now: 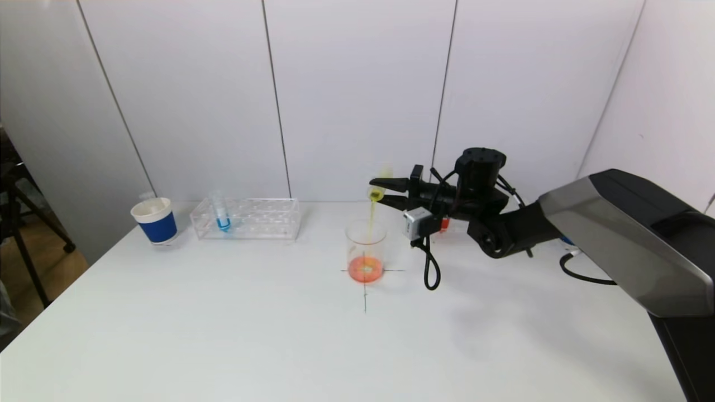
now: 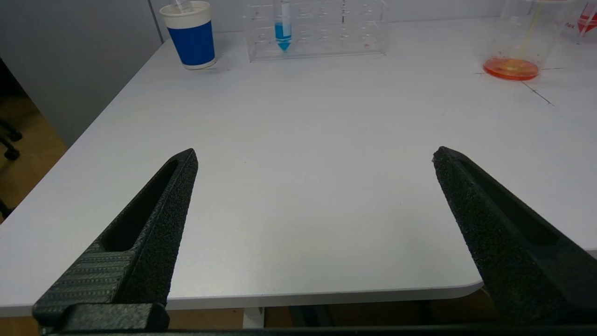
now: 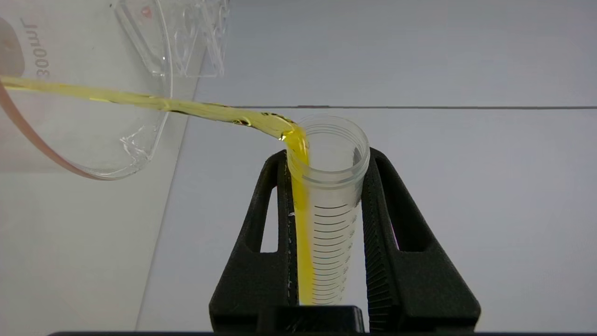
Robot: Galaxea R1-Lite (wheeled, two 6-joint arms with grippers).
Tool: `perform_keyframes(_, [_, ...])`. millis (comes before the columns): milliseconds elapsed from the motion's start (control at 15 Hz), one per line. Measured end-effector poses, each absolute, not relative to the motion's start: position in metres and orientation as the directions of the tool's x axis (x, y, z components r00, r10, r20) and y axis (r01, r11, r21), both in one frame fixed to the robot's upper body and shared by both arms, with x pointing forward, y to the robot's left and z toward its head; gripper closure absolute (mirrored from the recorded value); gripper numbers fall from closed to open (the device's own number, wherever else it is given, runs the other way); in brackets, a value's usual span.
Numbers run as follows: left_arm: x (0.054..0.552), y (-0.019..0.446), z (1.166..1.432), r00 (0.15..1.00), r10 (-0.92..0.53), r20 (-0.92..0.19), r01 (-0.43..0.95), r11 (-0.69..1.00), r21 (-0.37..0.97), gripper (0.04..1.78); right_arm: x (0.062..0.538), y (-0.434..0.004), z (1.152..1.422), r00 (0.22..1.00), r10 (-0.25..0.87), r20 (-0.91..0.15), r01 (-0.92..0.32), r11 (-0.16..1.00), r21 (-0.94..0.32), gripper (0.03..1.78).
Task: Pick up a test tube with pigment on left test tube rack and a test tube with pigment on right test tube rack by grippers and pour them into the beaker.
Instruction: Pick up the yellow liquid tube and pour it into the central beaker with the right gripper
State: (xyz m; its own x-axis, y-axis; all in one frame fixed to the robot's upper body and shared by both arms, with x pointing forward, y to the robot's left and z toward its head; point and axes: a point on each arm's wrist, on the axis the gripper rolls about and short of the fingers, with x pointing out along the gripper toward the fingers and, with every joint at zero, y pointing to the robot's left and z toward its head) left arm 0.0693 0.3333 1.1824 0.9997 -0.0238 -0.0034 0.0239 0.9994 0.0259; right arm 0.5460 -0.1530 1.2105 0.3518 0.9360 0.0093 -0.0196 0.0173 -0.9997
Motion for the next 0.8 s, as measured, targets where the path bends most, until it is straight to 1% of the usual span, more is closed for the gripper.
perform_keyframes(800, [0.069,0.333,1.182,1.0,-0.024,-0.003,0.024,0.999,0.026,0.06,0.542,-0.151,1.223,0.361,0.933,0.016,0.065,-0.008,-0.998,1.35])
